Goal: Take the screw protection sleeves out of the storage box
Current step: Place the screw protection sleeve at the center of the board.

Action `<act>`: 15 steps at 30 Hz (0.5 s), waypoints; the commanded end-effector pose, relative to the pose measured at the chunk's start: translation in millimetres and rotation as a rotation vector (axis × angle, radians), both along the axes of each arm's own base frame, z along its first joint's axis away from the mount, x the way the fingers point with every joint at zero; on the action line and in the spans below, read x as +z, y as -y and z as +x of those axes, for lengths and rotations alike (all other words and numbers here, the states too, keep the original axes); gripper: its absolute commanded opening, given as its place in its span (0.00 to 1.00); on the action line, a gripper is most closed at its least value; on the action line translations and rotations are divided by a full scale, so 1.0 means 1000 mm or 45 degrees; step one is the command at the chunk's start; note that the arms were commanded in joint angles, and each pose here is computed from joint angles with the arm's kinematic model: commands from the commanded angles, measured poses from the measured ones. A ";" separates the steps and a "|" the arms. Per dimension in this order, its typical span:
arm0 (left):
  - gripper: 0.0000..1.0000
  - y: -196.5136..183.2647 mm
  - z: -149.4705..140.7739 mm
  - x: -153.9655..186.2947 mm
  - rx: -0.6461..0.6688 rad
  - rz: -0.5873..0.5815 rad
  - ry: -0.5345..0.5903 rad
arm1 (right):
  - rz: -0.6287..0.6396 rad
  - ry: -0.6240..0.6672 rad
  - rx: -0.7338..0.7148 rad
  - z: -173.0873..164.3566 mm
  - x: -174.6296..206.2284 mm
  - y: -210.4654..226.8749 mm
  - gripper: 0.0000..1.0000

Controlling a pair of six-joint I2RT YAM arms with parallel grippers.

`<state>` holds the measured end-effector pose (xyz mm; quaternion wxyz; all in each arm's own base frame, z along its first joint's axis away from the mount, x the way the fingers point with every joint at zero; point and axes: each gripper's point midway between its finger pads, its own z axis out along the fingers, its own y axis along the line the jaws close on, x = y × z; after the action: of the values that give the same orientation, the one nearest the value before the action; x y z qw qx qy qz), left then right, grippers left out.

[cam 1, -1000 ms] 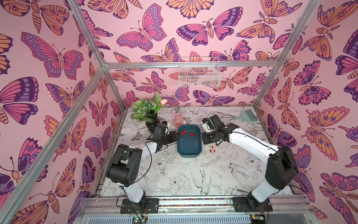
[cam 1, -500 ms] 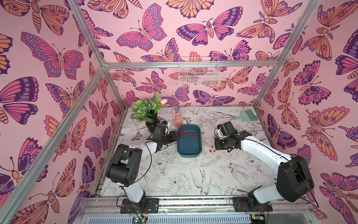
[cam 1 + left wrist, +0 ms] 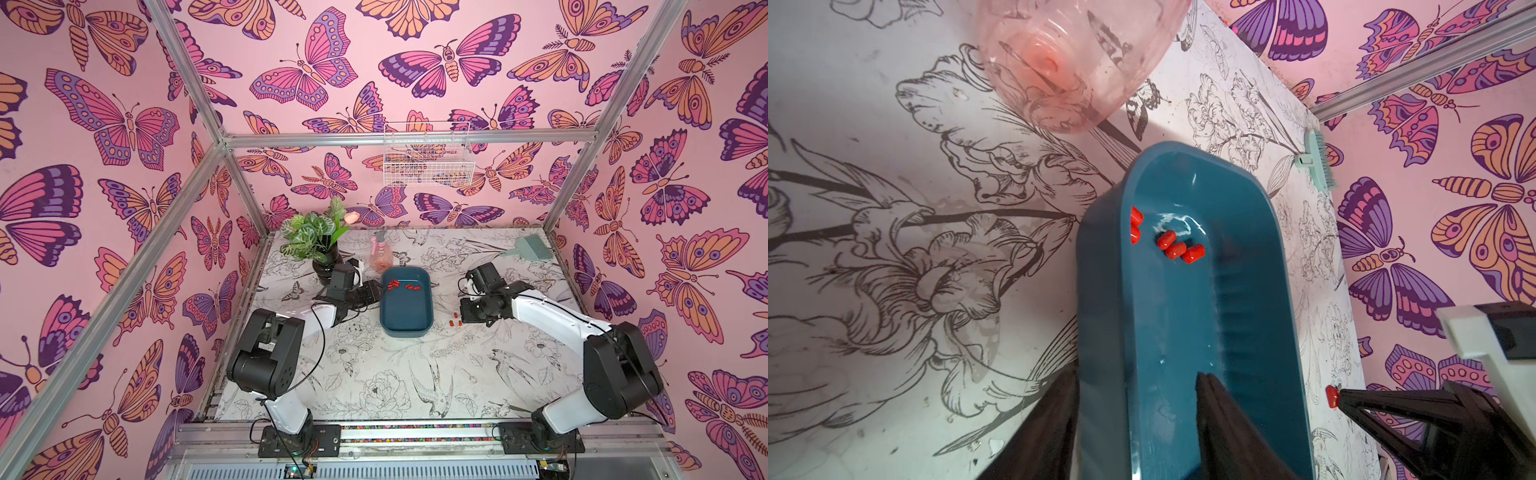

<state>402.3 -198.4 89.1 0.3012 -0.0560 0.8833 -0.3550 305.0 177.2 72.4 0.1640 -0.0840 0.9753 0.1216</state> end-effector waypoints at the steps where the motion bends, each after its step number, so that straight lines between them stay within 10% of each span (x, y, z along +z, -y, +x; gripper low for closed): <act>1: 0.51 0.000 -0.002 0.001 -0.014 -0.014 0.010 | -0.002 -0.042 0.018 0.001 -0.013 -0.002 0.04; 15: 0.51 -0.001 -0.002 0.001 -0.011 -0.014 0.008 | 0.002 -0.156 0.082 0.009 -0.037 -0.017 0.04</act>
<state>402.6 -198.1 89.2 0.3015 -0.0564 0.8831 -0.3550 309.5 190.4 32.7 0.1030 -0.1010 0.9817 0.1243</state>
